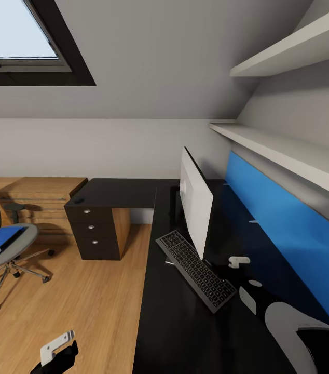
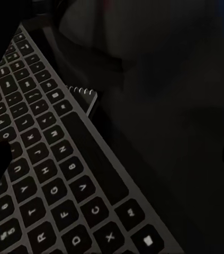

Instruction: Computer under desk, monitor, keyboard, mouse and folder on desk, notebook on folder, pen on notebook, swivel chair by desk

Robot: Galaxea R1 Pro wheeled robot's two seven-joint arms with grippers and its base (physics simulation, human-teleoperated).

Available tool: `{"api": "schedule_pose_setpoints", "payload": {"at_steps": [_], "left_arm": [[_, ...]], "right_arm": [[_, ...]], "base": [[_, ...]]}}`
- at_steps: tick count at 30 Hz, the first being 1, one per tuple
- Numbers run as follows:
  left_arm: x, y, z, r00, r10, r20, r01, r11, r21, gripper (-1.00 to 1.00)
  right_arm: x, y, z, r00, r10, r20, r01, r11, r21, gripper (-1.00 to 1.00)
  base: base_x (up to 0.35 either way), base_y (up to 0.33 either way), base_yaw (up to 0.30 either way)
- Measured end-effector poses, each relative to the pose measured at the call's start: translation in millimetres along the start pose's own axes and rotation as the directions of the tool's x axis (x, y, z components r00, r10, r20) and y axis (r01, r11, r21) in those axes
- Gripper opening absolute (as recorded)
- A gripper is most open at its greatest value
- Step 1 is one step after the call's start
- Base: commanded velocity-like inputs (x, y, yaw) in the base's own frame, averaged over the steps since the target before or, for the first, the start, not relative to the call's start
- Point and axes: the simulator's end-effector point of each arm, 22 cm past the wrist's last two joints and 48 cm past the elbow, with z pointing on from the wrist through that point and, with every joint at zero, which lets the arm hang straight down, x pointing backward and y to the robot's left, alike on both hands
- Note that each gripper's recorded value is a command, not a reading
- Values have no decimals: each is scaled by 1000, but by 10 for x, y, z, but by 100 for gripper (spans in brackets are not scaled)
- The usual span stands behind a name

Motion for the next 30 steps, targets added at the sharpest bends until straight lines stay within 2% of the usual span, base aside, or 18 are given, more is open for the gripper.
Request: {"api": "schedule_pose_setpoints", "payload": {"at_steps": [8,13,30], "left_arm": [[-159,-72,-3,999,-25,34,24,1000,16,100],[-141,-88,38,999,-42,34,41,999,20,100],[-16,-98,205,998,-50,35,49,999,20,100]], "right_arm": [[13,-5,22,1000,0,6,0,1000,0,100],[57,-13,60,1000,1,6,-1,1000,1,100],[208,-44,188,1000,0,11,-1,1000,1,100]], "base": [[1,0,0],[0,0,0],[0,0,0]]}}
